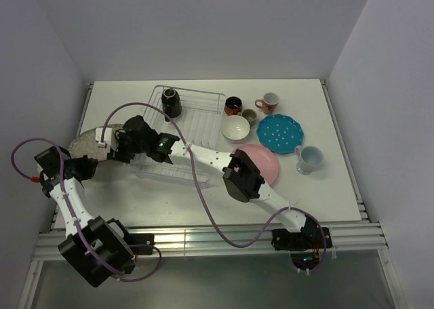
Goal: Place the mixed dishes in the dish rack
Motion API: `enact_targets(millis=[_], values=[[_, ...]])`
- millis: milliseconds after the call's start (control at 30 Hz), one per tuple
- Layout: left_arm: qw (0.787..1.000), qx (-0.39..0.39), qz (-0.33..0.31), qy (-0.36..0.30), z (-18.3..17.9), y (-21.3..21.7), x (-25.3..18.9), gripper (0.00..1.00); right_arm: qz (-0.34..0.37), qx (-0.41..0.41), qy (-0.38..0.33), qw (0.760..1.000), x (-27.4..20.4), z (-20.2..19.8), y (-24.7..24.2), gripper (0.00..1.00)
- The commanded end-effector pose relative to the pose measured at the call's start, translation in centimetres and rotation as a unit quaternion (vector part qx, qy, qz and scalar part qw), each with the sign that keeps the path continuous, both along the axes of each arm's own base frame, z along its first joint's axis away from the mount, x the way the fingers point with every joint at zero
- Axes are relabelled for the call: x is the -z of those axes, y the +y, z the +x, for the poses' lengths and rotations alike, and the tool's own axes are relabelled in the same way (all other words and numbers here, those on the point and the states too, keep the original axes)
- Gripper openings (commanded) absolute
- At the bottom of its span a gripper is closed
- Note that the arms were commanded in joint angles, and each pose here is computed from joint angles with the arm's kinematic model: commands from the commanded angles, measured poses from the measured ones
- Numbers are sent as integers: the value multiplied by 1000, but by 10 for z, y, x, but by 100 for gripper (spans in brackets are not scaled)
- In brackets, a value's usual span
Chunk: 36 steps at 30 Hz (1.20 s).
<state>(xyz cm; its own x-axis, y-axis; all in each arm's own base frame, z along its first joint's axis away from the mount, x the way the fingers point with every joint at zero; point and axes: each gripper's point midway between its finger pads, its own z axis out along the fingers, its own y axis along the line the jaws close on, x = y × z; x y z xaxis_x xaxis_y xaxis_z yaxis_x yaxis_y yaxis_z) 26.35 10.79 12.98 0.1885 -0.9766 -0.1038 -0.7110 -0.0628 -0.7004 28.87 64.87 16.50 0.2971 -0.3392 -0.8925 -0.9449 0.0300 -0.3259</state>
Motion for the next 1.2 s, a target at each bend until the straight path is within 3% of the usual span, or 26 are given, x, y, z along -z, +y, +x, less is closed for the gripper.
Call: enact_targets(millis=[0, 300, 467, 667, 733, 800, 1033, 1167], values=[[990, 43, 61, -121, 28, 2, -69, 0, 4, -34, -14, 999, 6, -10, 10, 59], [989, 50, 62, -123, 28, 0, -72, 0, -6, -32, -33, 999, 24, -9, 14, 58], [989, 54, 55, -125, 26, -4, -69, 0, -3, -11, -46, 999, 25, -3, 17, 52], [989, 55, 54, -125, 24, -6, -69, 0, -11, -5, -60, 998, 30, 1, 15, 40], [989, 56, 54, -124, 24, -6, -69, 0, -11, 0, -62, 998, 30, 3, 14, 23], [989, 55, 54, -124, 24, -6, -70, 0, -12, 0, -64, 998, 31, 4, 14, 18], [991, 52, 49, -111, 21, -6, -60, 1, -13, -2, -61, 998, 31, 2, 13, 17], [993, 55, 44, -99, 19, -7, -50, 18, -14, -3, -61, 998, 31, 2, 13, 17]])
